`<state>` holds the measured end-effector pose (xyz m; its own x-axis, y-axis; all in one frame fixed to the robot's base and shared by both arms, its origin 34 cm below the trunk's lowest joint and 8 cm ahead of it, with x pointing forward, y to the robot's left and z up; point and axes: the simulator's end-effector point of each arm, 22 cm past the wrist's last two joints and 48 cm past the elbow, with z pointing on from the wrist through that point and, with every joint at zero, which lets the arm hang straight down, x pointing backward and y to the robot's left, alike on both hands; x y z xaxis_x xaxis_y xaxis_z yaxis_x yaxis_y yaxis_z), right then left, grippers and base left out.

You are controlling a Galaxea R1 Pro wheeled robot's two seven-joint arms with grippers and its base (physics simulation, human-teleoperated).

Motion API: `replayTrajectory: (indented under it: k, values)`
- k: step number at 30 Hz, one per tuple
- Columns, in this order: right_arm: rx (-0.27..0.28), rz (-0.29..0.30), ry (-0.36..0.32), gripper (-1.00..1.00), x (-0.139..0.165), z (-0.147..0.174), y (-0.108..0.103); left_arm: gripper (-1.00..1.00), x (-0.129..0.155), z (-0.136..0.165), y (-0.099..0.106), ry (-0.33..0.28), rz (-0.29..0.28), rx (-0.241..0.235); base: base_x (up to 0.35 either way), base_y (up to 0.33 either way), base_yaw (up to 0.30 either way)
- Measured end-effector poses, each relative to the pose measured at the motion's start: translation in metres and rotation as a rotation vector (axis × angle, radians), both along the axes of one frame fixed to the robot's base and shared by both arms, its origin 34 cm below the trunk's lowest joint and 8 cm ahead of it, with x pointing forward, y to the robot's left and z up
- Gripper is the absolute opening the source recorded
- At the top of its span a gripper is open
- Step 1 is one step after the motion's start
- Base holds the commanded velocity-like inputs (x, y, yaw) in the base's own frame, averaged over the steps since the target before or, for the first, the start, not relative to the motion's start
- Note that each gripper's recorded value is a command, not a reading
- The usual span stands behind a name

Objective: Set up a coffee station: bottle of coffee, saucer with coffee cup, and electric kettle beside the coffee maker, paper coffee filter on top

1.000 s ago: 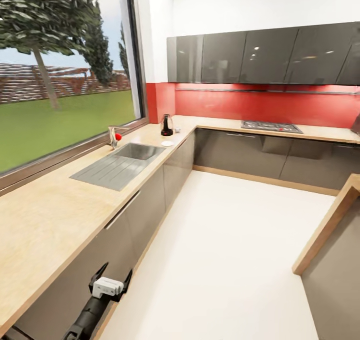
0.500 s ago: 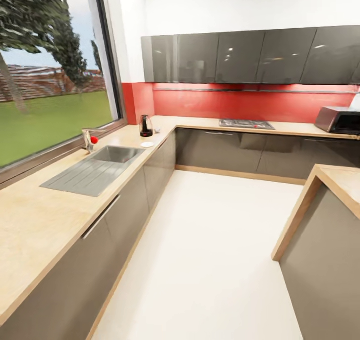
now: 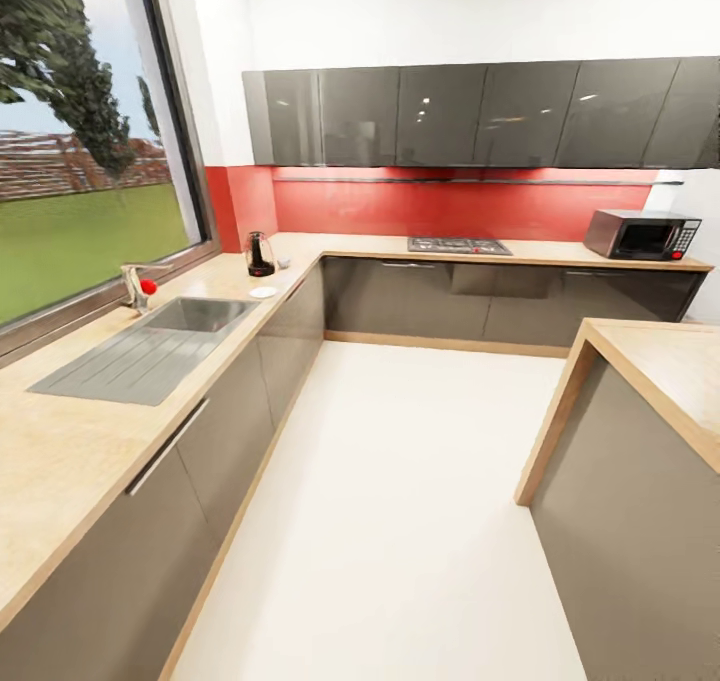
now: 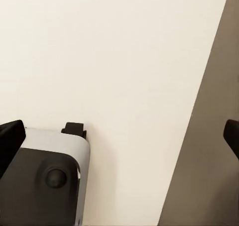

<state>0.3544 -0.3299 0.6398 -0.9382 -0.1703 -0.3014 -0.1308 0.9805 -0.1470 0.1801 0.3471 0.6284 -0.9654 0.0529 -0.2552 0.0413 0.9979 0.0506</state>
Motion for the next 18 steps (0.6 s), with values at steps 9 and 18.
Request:
replayTrajectory:
  k: [9,18]
  values:
    - [0.044,0.004,0.000,1.00,0.001,-0.002,0.031,1.00,-0.054,-0.002,0.035,0.223,0.066,0.182,0.000,0.000,-0.003]
    - [0.042,-0.002,-0.002,1.00,0.001,-0.002,0.030,1.00,-0.055,-0.005,0.021,0.228,0.065,0.170,0.154,-0.006,0.000]
